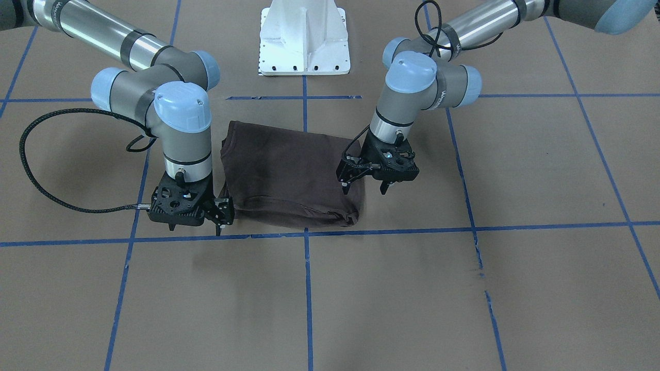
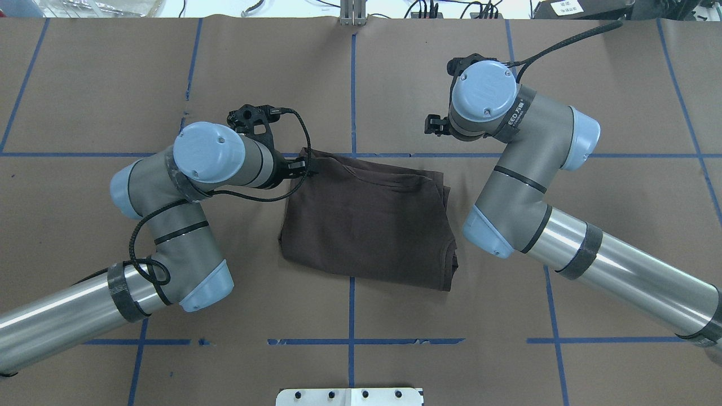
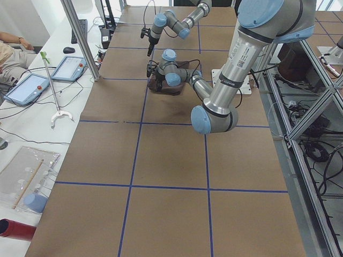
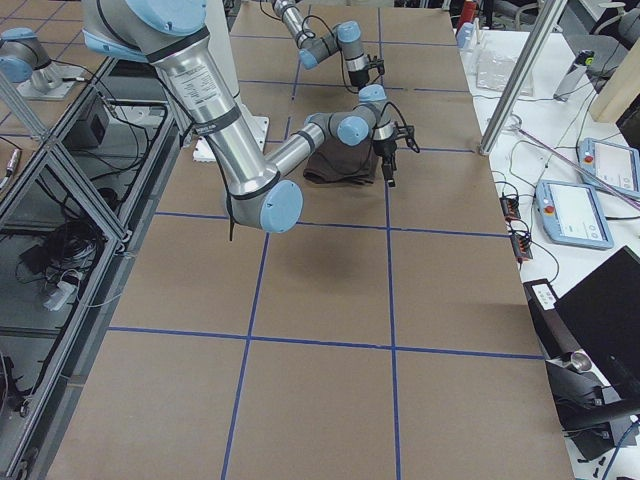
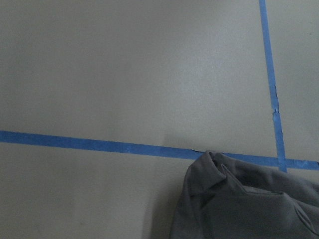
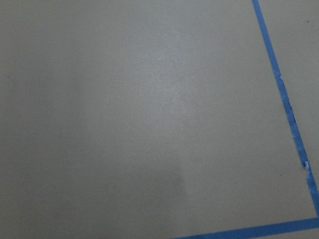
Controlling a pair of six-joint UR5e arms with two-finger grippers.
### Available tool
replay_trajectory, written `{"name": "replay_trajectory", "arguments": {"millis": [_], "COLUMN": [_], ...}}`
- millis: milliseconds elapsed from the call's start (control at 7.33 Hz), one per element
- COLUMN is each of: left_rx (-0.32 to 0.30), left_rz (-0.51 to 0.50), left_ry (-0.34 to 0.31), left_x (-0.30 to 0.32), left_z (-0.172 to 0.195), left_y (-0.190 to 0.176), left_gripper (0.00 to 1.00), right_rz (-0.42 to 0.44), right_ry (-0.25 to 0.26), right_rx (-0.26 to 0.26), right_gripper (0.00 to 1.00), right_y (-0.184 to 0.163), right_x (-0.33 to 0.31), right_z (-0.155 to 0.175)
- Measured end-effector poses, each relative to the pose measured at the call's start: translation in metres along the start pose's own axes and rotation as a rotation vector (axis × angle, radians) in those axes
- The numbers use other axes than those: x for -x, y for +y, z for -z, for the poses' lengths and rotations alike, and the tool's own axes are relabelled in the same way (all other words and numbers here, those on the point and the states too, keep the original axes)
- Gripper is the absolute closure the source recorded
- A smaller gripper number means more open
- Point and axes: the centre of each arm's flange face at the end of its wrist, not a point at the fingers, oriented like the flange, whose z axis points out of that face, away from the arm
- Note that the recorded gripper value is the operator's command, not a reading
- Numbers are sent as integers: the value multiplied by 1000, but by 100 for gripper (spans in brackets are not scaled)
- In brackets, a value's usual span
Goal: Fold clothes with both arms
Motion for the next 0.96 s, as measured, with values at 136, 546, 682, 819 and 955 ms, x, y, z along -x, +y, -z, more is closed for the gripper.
{"name": "replay_trajectory", "arguments": {"millis": [136, 546, 682, 819, 955], "left_rx": [-10, -14, -13, -12, -11], "left_rz": [-2, -7, -6, -5, -5], "left_ry": [-11, -17, -24, -32, -37], "left_x": [-7, -23, -27, -29, -29], "left_z": [-9, -16, -19, -22, -24], "left_y": [5, 7, 6, 5, 5], "left_gripper": [0, 0, 0, 0, 0], "right_rz": [-1, -2, -2, -1, -1], "right_ry": [-12, -15, -12, -9, -8], "right_rx": [1, 2, 2, 2, 1], "right_gripper": [0, 0, 0, 0, 0], "right_y": [1, 2, 3, 4, 5], "right_x": [0, -1, -2, -3, -3], "right_z": [5, 6, 5, 4, 3]}}
